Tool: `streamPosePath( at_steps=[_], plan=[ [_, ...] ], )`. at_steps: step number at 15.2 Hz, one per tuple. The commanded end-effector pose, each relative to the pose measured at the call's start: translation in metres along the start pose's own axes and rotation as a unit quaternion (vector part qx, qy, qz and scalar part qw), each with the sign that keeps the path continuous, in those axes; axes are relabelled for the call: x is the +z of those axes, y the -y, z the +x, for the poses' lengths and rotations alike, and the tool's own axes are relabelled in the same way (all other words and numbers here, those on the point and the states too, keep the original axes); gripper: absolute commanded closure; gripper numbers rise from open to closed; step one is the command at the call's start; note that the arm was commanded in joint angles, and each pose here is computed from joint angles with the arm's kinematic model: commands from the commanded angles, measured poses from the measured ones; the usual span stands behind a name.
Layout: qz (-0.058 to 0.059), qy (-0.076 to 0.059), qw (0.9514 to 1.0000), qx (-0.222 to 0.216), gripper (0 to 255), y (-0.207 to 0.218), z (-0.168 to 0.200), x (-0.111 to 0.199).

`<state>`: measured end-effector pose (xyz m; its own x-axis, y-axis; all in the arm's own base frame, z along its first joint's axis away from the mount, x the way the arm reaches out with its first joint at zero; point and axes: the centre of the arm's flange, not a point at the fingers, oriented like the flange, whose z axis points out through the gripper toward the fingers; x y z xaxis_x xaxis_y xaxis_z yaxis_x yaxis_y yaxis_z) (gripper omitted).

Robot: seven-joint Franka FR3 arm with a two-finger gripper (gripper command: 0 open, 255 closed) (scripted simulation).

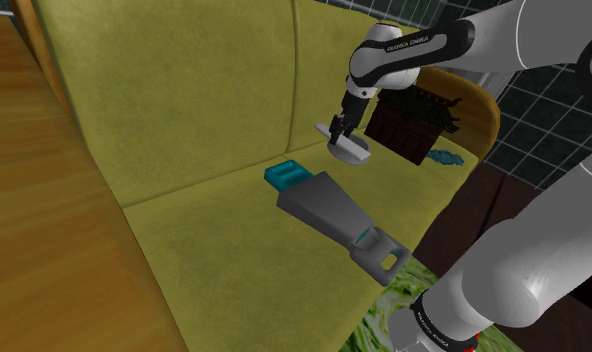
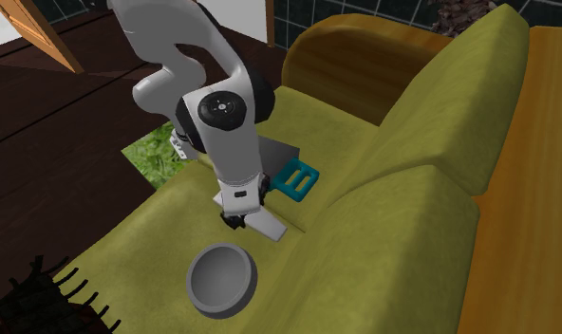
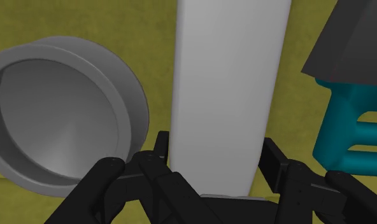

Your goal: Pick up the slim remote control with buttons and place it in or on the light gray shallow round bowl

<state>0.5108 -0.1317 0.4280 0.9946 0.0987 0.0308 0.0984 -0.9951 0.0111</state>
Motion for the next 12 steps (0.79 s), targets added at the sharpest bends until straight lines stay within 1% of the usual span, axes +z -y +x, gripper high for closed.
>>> streamPosePath(
  at_steps=[1,4,12],
  plan=[
    [0.0,0.0,1.0,0.0,255,0.0,0.0,-0.01],
    [0.0,0.0,1.0,0.0,255,0.0,0.0,-0.023],
    [0.0,0.0,1.0,0.0,255,-0.103,0.021,-0.023]
  ],
)
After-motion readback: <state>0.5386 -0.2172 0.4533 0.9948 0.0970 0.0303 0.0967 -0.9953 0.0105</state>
